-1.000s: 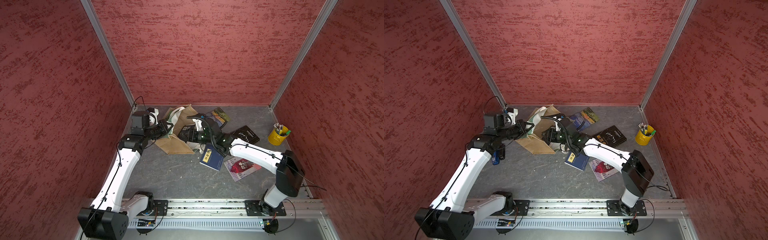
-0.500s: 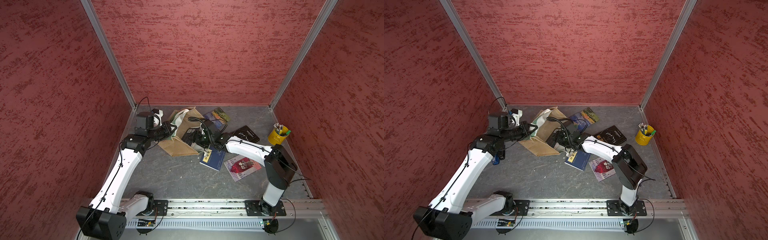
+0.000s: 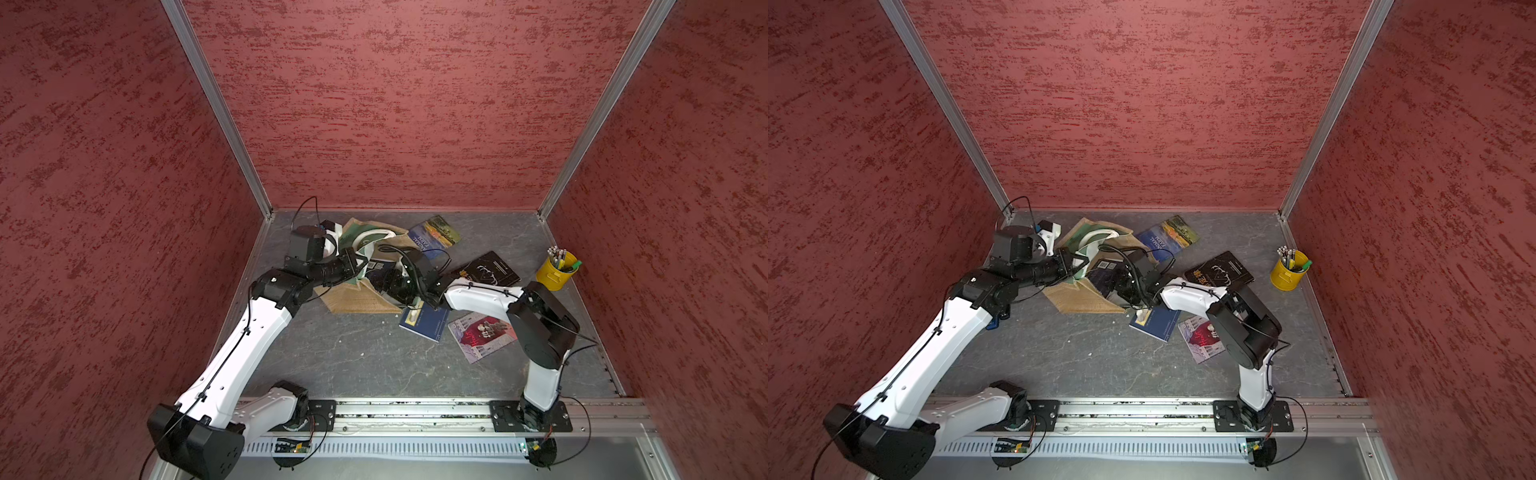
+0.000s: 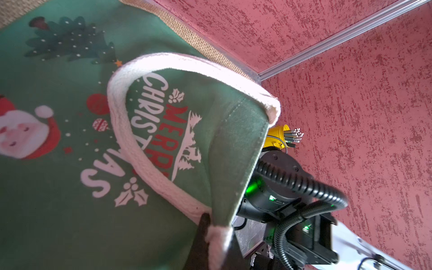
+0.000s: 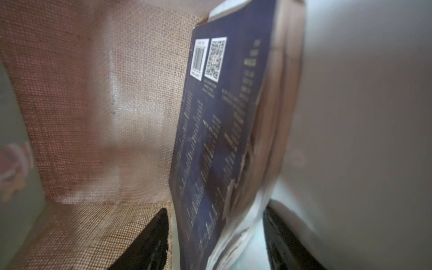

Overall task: Take out the books from the canvas bag
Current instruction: Pick up the book from the canvas bag.

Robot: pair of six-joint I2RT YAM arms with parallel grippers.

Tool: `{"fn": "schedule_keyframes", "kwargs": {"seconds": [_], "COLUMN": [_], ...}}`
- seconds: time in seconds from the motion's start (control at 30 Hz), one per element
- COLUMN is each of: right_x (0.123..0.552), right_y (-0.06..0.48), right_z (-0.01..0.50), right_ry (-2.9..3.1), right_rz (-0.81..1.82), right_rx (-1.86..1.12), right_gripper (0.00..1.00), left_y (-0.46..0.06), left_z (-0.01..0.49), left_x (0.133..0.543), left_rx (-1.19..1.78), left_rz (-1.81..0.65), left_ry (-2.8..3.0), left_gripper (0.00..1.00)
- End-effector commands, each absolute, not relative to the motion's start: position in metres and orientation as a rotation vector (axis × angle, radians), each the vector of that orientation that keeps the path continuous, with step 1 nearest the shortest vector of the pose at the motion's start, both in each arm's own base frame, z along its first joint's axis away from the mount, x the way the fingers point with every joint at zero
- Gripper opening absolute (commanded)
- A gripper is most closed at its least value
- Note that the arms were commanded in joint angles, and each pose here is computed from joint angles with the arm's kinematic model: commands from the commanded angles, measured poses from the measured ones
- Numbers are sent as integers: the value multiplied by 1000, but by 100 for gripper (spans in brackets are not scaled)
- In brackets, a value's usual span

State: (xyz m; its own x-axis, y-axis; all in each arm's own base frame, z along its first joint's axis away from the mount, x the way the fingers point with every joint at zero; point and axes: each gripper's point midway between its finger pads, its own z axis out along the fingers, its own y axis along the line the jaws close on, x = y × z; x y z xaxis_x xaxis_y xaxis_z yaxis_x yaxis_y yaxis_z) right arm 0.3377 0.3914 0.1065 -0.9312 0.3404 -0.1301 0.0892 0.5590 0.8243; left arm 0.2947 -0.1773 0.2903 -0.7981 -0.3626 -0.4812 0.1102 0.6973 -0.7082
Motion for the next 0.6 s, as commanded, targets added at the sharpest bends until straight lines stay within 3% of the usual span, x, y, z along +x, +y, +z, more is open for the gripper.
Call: {"fn": "schedule_keyframes", "kwargs": {"seconds": [0.0, 0.2, 0.4, 0.57], "right_x": [340, 329, 320, 328], "right_y": [410, 426, 445, 445], "right_z": [143, 188, 194, 161], "right_ry": [2278, 2035, 2003, 2172], "right_rz": [1625, 1868, 1943, 1790], "right_rx": [269, 87, 10, 72], "right_gripper": [60, 52, 51, 60], "left_y": [-193, -190, -190, -188], "left_z": [340, 337, 336, 336], "left_x": [291, 282, 278, 276], "left_rx": [-86, -50, -41, -47], "left_rz": [-1116, -1085, -1090, -1084], "left_ry": [2154, 2185, 2195, 2195], "left_gripper": [0, 0, 0, 0]}}
